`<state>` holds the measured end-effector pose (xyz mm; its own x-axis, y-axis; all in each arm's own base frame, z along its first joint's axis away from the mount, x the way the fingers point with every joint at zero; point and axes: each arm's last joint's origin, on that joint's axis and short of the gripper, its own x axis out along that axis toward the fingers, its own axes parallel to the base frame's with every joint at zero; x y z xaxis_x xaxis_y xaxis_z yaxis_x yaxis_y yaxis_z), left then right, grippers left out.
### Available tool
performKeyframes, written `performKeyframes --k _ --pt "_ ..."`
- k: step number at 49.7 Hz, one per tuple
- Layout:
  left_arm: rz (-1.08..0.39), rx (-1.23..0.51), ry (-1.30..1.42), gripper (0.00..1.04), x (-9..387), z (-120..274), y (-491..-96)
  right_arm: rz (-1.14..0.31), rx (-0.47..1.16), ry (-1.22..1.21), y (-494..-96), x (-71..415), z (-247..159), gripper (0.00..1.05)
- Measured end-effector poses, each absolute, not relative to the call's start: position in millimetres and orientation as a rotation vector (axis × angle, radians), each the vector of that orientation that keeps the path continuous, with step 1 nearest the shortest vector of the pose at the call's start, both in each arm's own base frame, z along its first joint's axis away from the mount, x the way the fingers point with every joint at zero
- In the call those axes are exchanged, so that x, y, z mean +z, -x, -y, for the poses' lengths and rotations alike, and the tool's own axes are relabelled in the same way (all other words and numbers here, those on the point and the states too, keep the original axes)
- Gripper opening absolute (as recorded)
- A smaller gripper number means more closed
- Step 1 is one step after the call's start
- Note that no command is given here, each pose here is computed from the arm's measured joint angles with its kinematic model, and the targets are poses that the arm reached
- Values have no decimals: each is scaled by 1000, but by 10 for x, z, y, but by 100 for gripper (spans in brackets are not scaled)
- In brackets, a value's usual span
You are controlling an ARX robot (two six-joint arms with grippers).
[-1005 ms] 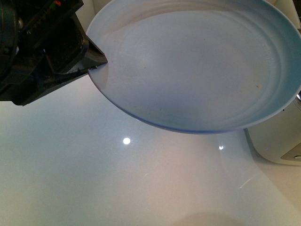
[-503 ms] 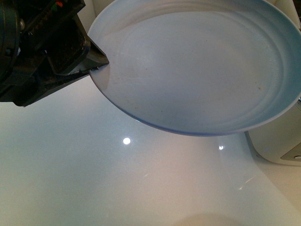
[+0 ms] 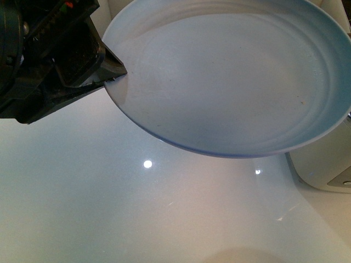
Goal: Left arm holds plate, right arm toasts bread
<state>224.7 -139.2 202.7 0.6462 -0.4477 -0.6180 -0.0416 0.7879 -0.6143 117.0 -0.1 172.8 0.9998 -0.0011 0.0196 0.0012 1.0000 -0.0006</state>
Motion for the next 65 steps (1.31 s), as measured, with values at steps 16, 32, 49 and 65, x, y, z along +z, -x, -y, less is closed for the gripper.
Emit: performKeyframes --k 16,32,49,65 --pt "-848 -250 638 3 2027 1392 -2247 19 -1 1 -1104 1725 1 2" --pt "-847 -247 637 3 2027 1391 -2247 10 -1 1 -976 1692 1 2" --pt "-847 -250 638 3 2032 1392 -2245 13 -1 1 -970 1693 1 26" --pt "-847 -251 638 3 2032 1392 -2244 13 0 1 -970 1693 0 84"
